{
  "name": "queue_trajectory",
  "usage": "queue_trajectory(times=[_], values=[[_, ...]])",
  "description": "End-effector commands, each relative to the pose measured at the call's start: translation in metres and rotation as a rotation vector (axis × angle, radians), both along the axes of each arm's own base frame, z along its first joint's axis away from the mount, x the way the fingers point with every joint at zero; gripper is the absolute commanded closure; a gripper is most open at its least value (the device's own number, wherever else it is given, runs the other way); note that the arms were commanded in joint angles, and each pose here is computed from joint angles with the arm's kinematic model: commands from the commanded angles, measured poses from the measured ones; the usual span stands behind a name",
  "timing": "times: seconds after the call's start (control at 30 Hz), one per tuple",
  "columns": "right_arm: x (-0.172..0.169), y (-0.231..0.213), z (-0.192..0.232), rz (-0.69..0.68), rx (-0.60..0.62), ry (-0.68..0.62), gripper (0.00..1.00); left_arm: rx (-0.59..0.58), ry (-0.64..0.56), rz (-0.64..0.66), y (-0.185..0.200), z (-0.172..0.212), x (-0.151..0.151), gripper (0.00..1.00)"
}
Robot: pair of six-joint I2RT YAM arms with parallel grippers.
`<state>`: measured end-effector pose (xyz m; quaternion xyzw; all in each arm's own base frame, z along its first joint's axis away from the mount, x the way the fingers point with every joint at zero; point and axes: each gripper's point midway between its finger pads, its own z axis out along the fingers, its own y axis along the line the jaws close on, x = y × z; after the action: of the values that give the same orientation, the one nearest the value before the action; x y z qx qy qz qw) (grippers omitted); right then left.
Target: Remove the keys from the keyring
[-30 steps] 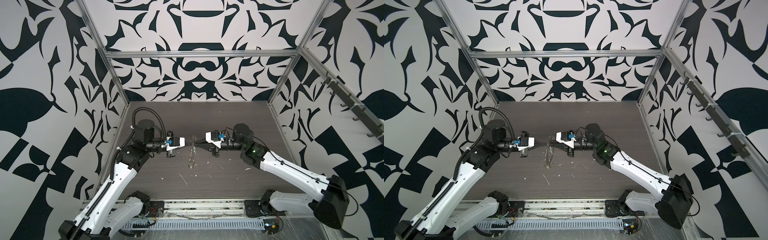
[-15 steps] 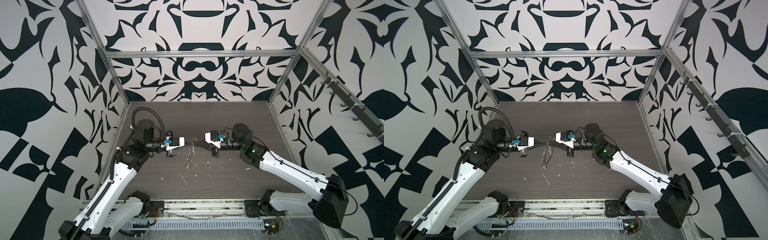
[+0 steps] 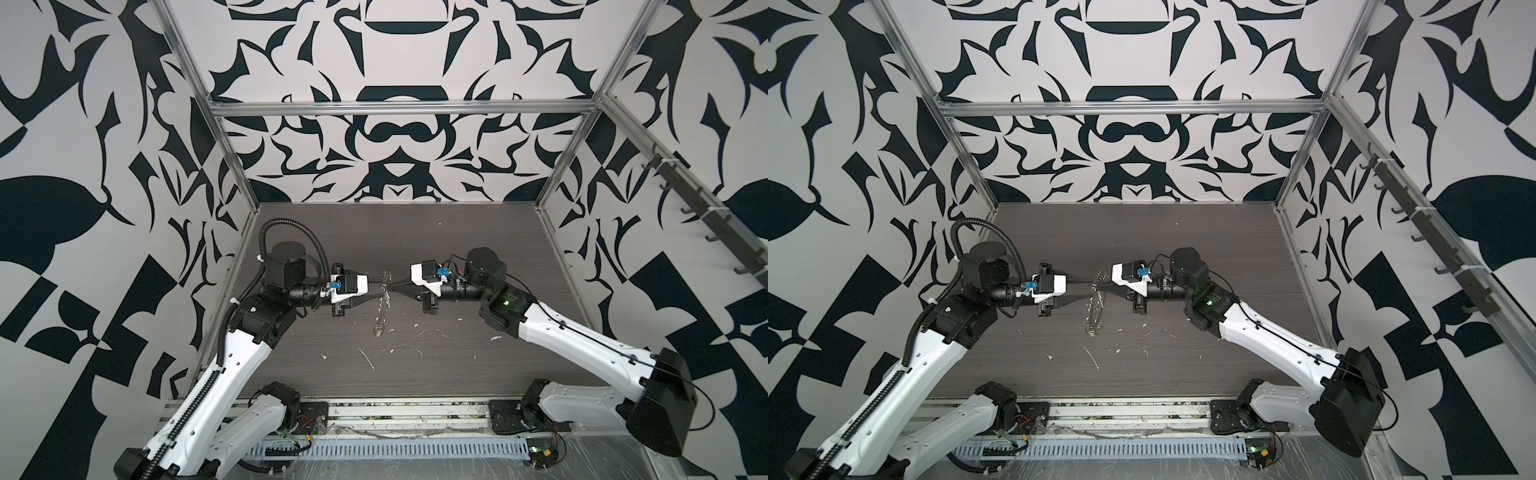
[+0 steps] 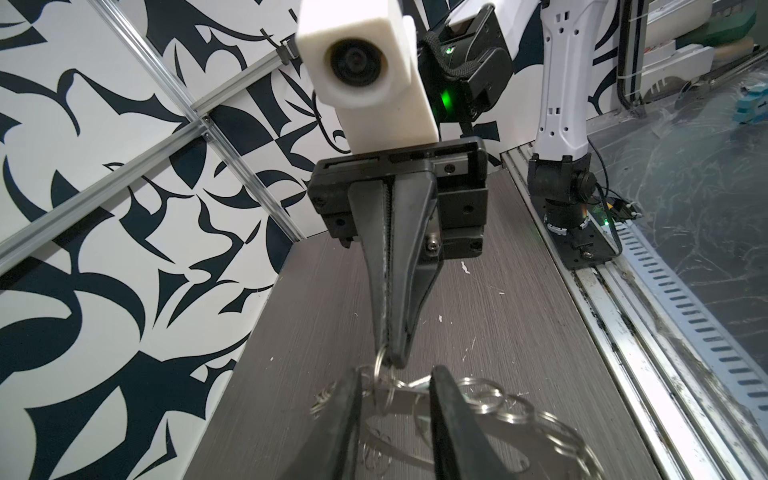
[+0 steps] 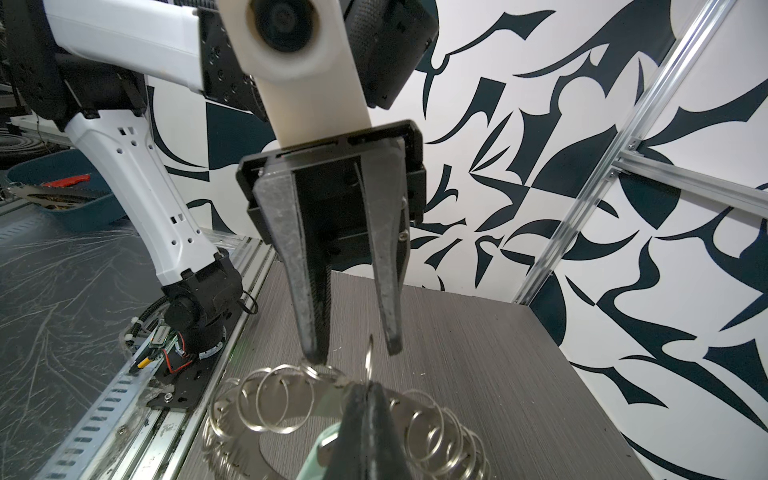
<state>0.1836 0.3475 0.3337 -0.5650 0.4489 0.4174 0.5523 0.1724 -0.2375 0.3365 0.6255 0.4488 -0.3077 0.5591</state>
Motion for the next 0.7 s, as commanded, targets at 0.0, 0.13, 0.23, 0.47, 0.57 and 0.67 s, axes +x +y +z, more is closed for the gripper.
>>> queue_trajectory(times=[0.0,0.13,0.23,0.47,0.57,0.67], values=[[-0.012,-0.006,0.035,0.022,0.099,-0.088,1.00,-0.015,0.050,-0.001,0.002,-0.001,0.000,0.69],[-0.013,-0.009,0.038,0.017,0.107,-0.092,1.00,-0.037,0.096,0.019,0.006,0.002,0.006,0.70],[-0.012,-0.009,0.038,0.017,0.107,-0.088,1.00,-0.051,0.069,0.048,0.009,0.005,0.009,0.70],[-0.010,-0.007,0.037,0.013,0.104,-0.082,1.00,-0.098,0.006,0.107,0.012,0.015,0.014,0.64],[-0.008,-0.006,0.037,0.011,0.101,-0.078,1.00,-0.088,0.013,0.077,0.011,0.017,0.011,0.64],[-0.007,-0.004,0.035,0.011,0.098,-0.074,1.00,-0.094,0.026,0.042,0.008,0.020,0.008,0.65]])
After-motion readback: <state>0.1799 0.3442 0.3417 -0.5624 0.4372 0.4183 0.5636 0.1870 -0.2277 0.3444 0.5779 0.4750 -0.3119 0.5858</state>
